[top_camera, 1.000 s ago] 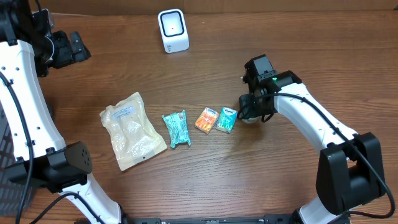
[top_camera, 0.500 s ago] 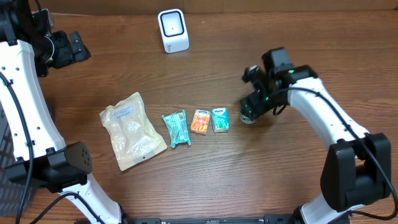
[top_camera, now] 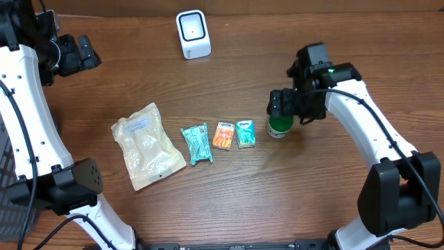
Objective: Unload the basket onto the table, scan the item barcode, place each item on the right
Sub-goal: 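Lower the right gripper and close it around the bottle cap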
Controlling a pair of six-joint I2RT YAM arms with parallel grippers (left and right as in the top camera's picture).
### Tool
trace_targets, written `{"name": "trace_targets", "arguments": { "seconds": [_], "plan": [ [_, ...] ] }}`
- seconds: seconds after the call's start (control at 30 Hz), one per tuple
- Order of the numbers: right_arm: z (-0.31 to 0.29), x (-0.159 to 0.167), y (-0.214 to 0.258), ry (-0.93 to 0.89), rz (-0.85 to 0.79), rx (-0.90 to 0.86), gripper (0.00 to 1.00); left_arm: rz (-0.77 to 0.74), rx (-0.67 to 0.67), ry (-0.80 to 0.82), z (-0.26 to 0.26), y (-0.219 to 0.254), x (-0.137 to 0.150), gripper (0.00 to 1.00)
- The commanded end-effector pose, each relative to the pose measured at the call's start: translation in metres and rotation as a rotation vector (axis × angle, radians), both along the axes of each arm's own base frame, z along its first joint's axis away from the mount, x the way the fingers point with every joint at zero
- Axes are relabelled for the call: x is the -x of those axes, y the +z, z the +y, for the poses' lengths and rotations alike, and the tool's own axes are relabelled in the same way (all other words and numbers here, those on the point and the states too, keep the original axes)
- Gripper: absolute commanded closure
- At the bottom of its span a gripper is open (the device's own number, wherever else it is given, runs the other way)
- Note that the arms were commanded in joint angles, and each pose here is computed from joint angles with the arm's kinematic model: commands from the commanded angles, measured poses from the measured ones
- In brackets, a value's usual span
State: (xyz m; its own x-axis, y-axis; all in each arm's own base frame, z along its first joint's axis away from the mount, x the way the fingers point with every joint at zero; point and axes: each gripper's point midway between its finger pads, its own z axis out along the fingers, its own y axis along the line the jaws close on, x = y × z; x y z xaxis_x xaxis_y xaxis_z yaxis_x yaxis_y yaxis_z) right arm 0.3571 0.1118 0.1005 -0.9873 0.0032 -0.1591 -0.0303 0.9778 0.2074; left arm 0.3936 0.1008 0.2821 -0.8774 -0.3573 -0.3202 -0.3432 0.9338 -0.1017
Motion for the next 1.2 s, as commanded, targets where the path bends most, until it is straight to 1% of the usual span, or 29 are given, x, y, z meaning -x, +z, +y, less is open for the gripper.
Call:
{"name": "trace_targets", "arguments": {
  "seconds": [0.0, 0.07, 0.23, 0.33, 0.47, 0.57, 0.87, 1.17],
  "plan": [
    [0.013, 0.007, -0.007, -0.008, 0.02, -0.008, 0.01, 0.006, -0.007, -0.016, 0.0, -0.001, 0.0, 0.01],
    [0.017, 0.005, -0.008, 0.09, -0.016, 0.008, 0.01, 0.006, -0.007, -0.016, 0.0, -0.001, 0.0, 0.0],
    [0.007, 0.002, -0.011, 0.343, -0.083, 0.124, 0.0, 0.006, -0.007, -0.017, 0.0, -0.001, 0.0, 0.01],
    [0.0, 0.001, -0.013, 0.446, -0.098, 0.162, 0.0, 0.006, -0.007, -0.016, 0.0, -0.001, 0.0, 0.0],
    [-0.002, -0.003, -0.016, 0.464, -0.12, 0.151, 0.0, 0.006, -0.007, -0.016, 0.0, -0.001, 0.0, 0.01],
    [0.012, 0.007, -0.017, 0.566, -0.11, 0.063, 0.0, 0.006, -0.007, -0.016, 0.0, -0.001, 0.0, 0.0],
    [0.016, 0.01, -0.026, 0.576, -0.079, 0.039, 0.01, 0.006, -0.007, -0.016, 0.0, -0.001, 0.0, 0.0],
    [0.008, 0.01, -0.038, 0.571, -0.044, 0.076, 0.1, 0.006, -0.007, -0.016, 0.0, -0.001, 0.0, 0.0]
  ]
}}
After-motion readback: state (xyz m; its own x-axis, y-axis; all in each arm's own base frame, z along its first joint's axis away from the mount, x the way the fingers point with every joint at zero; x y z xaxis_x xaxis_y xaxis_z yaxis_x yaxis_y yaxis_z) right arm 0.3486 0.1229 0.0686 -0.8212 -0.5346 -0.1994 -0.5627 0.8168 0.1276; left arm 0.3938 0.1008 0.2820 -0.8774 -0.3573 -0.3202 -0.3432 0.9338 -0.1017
